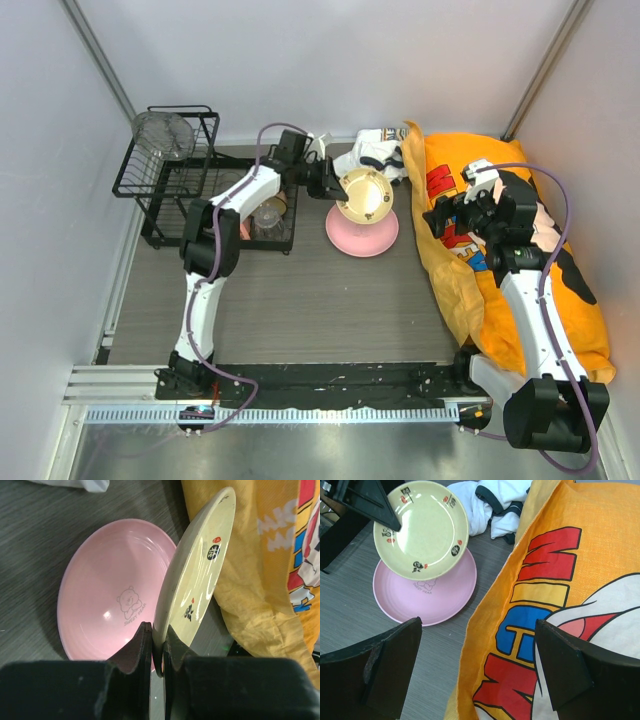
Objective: Unload the mixed dishes from the dish rack
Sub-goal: Place the plate at the center of the board.
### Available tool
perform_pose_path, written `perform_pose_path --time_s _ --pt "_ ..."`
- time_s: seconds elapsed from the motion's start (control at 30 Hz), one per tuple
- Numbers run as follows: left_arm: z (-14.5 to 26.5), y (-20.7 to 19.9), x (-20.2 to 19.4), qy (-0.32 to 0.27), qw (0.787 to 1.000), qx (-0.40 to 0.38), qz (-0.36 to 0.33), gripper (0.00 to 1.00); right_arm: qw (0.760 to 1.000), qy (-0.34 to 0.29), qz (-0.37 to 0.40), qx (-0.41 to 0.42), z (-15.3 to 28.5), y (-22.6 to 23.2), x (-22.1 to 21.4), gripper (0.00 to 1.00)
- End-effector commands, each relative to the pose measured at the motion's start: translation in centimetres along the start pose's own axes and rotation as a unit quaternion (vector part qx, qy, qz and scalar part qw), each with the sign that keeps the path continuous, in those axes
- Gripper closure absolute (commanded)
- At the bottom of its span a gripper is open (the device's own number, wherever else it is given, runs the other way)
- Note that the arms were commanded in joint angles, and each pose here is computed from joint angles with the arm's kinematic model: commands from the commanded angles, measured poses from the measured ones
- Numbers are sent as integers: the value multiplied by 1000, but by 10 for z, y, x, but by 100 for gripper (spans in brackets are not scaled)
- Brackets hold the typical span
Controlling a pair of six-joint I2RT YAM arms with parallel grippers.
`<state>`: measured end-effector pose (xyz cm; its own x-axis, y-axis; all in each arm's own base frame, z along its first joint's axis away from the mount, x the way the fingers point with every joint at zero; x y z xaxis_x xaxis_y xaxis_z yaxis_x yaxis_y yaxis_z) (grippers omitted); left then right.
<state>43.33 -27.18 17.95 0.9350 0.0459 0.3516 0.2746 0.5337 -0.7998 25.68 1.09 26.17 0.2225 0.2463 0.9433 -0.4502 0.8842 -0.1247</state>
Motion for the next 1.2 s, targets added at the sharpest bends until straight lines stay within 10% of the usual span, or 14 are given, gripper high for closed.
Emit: perform_pose_path --time_s 0.0,1.17 --pt "-6 -7 4 -7 999 -20 -28 100 999 -30 20 -13 4 -5 15 0" --pt "-42 35 -42 63 996 46 -33 93 999 -32 20 -10 4 -4 16 0"
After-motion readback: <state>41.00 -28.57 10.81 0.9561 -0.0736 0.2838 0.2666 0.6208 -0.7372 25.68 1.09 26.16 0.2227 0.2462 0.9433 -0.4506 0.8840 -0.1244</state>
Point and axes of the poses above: each gripper's point midway between its finger pads, its own z axis back along the fingers, its own y axis along the line the jaws close on, x = y × z, the point moved 9 cm from there along z, back along the fingers, and after that the axes turned 7 degrees about z, right-handed, at the moved point
